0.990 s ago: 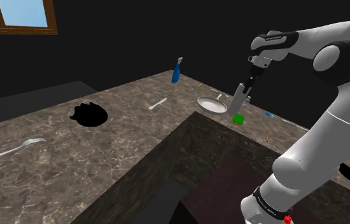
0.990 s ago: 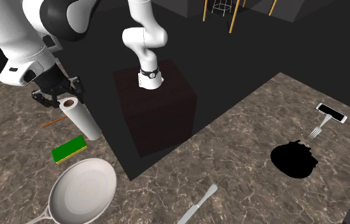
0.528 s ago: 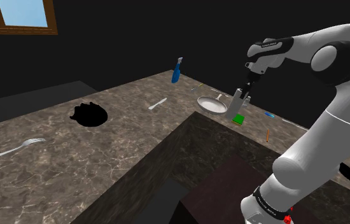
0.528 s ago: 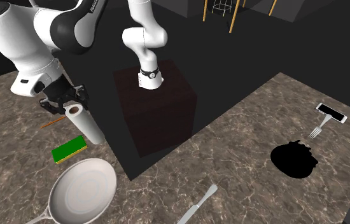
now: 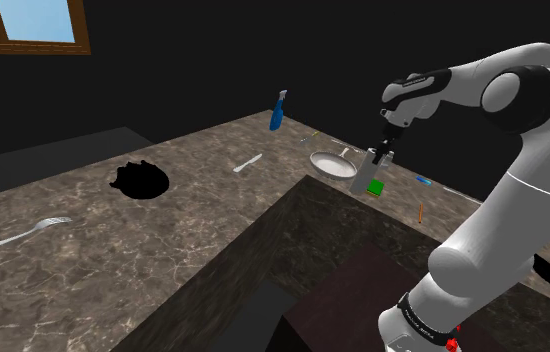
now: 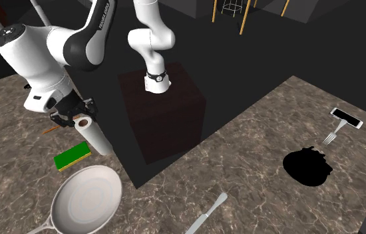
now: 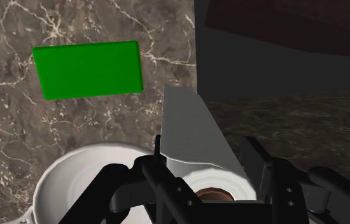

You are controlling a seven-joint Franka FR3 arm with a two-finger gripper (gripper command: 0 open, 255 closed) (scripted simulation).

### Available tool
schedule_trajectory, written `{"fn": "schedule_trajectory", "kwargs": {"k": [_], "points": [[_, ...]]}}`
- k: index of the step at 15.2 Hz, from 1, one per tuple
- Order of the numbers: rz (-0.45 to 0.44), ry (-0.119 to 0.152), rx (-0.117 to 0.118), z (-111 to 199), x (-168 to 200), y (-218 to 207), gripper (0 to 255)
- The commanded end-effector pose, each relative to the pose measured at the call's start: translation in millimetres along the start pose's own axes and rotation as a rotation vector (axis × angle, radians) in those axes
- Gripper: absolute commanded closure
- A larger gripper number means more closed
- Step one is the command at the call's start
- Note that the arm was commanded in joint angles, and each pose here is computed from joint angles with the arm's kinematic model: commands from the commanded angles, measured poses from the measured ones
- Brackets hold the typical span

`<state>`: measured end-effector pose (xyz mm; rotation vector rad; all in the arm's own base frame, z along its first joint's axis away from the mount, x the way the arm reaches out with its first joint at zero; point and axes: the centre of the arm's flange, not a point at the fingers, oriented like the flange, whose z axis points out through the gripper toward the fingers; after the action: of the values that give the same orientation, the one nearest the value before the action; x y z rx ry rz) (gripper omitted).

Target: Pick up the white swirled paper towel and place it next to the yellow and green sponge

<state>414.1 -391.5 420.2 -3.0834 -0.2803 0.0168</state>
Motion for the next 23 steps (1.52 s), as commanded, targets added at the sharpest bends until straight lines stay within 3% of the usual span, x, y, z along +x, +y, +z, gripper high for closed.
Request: {"fn": "schedule_trajectory", "kwargs": {"k": [1, 7, 8, 13, 17, 23], "points": [[0.0, 0.0, 0.0, 3.9, -0.7, 0.1, 255], [0.0, 0.0, 0.0, 3.9, -0.7, 0.1, 255], [0.0, 0.0, 0.0, 3.9, -0.7, 0.1, 0], [0.0, 0.0, 0.0, 4.0, -0.7, 0.1, 0], [0.0, 0.0, 0.0, -46.1, -0.7, 0.1, 0], [0.0, 0.0, 0.0, -46.1, -0.7, 0.1, 0]]}}
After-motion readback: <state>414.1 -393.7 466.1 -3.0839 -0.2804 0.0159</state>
